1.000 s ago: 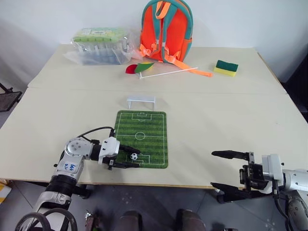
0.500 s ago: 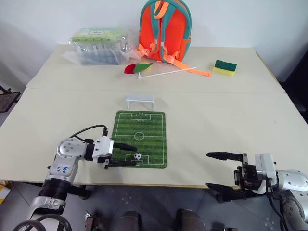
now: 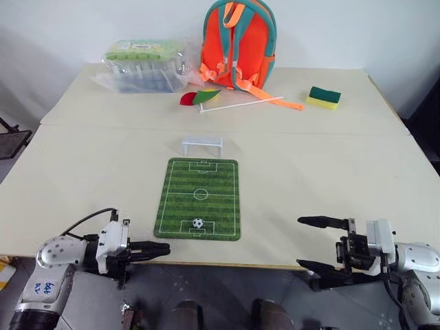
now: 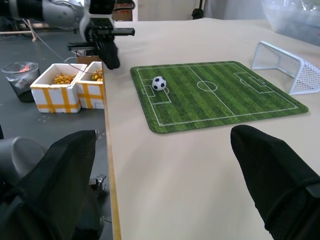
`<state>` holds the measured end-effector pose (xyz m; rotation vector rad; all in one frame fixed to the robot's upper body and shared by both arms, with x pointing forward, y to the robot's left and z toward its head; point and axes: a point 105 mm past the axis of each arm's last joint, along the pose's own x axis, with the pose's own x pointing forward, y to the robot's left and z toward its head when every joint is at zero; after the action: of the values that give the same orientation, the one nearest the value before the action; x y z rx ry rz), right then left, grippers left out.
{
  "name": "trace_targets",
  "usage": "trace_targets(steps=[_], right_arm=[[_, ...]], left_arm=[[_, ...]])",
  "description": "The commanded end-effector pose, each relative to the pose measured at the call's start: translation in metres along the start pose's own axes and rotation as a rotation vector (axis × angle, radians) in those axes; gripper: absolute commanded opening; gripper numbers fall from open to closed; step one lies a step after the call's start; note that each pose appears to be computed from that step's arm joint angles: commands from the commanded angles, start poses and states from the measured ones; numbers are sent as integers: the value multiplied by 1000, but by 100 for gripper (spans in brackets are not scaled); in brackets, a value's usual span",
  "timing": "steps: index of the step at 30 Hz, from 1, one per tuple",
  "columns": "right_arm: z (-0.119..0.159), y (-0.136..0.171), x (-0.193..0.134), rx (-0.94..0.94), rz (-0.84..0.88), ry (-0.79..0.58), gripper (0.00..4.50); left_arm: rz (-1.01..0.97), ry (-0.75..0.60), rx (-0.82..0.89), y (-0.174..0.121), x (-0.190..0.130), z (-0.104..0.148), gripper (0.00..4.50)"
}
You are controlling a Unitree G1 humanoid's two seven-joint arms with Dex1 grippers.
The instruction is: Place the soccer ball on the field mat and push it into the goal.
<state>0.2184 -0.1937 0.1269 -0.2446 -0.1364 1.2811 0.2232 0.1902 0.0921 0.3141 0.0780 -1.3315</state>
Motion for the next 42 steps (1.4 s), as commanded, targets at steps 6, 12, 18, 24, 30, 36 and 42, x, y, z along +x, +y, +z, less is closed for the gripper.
trace_targets(steps=[6,12,18,24,30,36,42], right_arm=[[4,-4,-10,-74,-41,-16,450],[7,-3,-9,-85,-66,-22,450],[6,6,-8,-69,-100,-22,450],[9,5,0,-59,-262,-71,450],[18,-21,8,-70,-594,-179,450],[16,-25,6,-113,-602,-150,450],[18,-36,-5,-160,-596,-133,450]], left_arm=[[-32,-75,-4,-2,40,11,3],[-12,-77,15,14,58,7,3],[4,-85,40,38,76,9,3],[89,-124,135,92,91,29,3],[203,-179,195,125,76,51,3],[239,-179,137,100,30,39,3],[534,-155,-7,88,-38,27,3]])
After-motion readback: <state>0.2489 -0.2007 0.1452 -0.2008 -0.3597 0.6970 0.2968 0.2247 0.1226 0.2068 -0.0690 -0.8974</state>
